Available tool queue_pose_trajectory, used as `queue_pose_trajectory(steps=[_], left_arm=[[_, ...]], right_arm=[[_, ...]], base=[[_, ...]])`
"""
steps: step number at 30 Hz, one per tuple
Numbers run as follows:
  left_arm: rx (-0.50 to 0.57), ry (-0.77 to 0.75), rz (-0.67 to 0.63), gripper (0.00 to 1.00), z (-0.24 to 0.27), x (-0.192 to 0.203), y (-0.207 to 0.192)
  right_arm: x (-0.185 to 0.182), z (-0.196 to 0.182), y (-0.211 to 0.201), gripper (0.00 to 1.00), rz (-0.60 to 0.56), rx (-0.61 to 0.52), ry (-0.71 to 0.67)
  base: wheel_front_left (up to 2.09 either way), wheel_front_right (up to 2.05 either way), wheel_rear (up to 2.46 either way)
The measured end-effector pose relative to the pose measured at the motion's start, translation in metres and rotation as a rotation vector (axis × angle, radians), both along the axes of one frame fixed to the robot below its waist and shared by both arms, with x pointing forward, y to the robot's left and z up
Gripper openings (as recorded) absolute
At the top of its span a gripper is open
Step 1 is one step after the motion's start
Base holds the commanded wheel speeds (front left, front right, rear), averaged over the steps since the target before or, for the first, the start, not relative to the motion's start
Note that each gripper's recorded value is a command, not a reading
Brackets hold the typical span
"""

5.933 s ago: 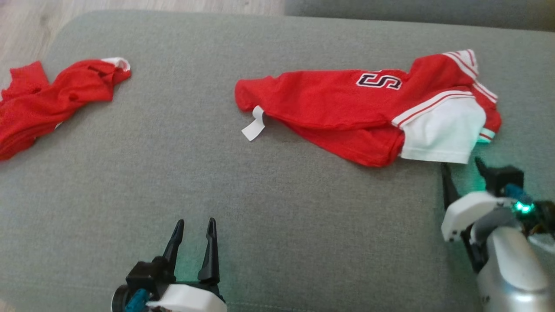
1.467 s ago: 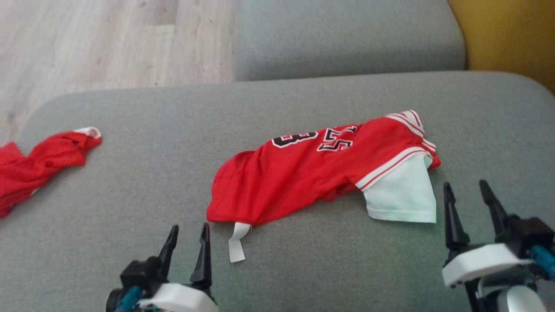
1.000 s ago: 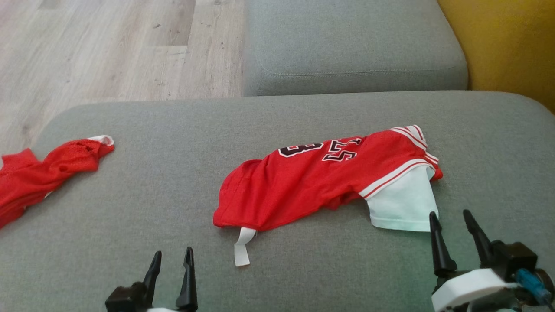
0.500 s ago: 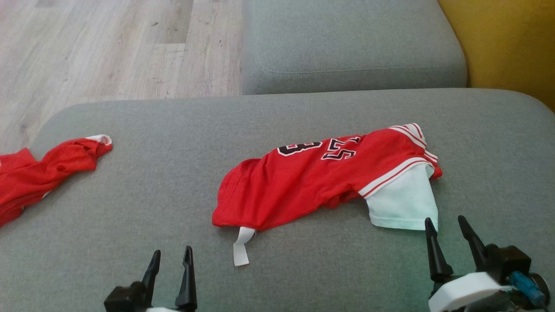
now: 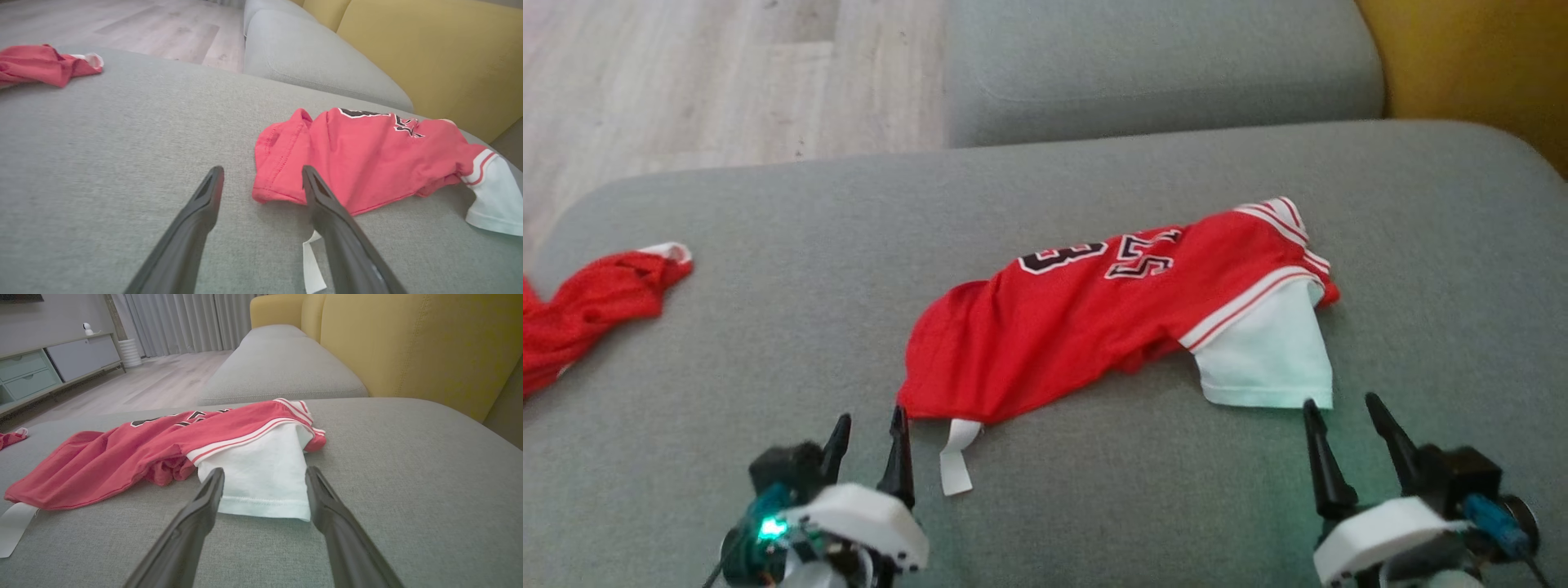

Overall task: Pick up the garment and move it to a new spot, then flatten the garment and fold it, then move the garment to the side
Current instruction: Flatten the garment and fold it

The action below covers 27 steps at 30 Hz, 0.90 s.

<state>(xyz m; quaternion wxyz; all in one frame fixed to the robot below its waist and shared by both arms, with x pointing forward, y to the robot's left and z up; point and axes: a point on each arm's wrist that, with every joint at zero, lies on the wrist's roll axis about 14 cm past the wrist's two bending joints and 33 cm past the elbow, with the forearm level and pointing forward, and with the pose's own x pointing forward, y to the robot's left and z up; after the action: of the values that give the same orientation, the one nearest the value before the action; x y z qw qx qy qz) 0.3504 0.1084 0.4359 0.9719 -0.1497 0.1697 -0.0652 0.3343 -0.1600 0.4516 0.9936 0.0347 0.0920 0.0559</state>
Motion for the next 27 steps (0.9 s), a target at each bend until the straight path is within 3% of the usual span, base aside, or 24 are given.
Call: queue_pose_trajectory(steps=[11,19,21,24,27], left_arm=[[0.041,0.212,-0.035,1.00,-0.054,0.034,-0.019],[0.051,0.277,-0.065,0.99,-0.071,0.047,-0.030],[0.052,0.280,-0.064,0.56,-0.071,0.048,-0.030],[0.045,0.273,-0.062,0.00,-0.071,0.047,-0.030],[0.035,0.246,-0.045,0.00,-0.067,0.047,-0.027]], right_arm=[[0.020,-0.006,-0.008,1.00,-0.022,-0.026,0.027],[0.025,-0.015,-0.023,1.00,-0.063,-0.038,0.057],[0.026,-0.019,-0.029,1.00,-0.074,-0.061,0.074],[0.032,-0.027,-0.034,1.00,-0.085,-0.067,0.110],[0.043,-0.031,-0.045,1.00,-0.115,-0.072,0.138]], base=[[0.00,0.00,0.00],[0.00,0.00,0.00],[0.00,0.00,0.00],[0.00,0.00,0.00],[0.00,0.00,0.00]])
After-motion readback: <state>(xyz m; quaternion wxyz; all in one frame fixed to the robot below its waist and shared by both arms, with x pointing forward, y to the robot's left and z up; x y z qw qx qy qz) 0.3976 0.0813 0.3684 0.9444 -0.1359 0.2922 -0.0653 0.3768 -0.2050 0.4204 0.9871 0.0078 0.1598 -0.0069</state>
